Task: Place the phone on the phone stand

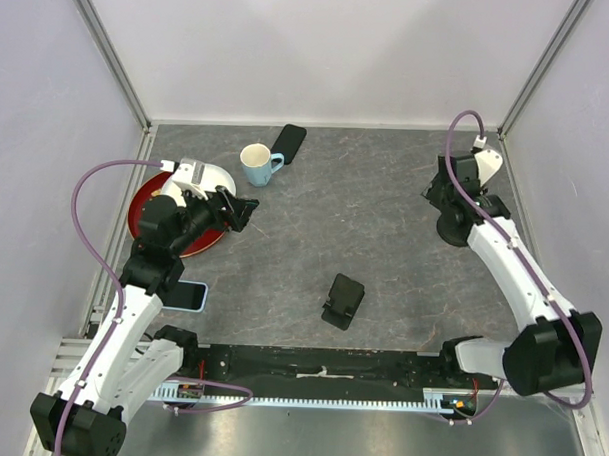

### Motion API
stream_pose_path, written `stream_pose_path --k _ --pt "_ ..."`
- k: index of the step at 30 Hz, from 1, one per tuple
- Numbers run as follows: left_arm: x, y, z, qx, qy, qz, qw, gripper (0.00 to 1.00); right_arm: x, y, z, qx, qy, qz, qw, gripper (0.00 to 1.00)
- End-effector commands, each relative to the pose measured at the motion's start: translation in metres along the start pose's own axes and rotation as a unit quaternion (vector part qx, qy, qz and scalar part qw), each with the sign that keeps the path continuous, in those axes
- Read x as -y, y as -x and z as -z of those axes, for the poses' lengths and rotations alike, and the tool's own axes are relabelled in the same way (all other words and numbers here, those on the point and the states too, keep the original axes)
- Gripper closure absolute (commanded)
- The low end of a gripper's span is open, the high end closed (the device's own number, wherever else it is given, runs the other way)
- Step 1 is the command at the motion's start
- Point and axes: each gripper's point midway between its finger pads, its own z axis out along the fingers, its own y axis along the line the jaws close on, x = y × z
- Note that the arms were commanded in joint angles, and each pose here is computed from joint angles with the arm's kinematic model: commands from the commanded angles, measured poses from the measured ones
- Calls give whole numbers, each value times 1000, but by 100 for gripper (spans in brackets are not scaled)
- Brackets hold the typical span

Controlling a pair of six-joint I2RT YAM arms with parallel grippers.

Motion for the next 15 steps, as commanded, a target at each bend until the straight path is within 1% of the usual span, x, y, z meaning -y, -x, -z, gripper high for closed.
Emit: stream_pose_path --k 1,2,4,6,7,10,11,12,13,15 --pt "16 24 4 27 -27 1 999 16 19 57 32 92 1 10 996 27" --pt "16 24 4 27 -27 0 999 16 28 62 37 99 3 0 995 2" --pt "16 24 4 27 -27 1 999 16 46 70 37 92 6 -12 996 2" --pt "16 24 4 27 -27 1 999 16 53 72 37 86 8 -9 996 2" --pt "16 24 4 27 -27 2 999 16 66 78 34 87 -6 -18 996 2" --pt "16 24 4 26 -27 2 999 16 71 72 23 61 -1 -7 998 2" --pt "15 23 4 26 -26 1 999 16 67 65 16 40 12 2 999 2" --pt "15 23 4 26 -25 1 999 16 68 63 12 32 14 8 999 2" --pt "15 23 4 26 -25 2 999 16 69 61 9 24 19 31 999 2" --pt "15 23 3 25 -24 2 999 16 70 55 2 8 25 47 999 4"
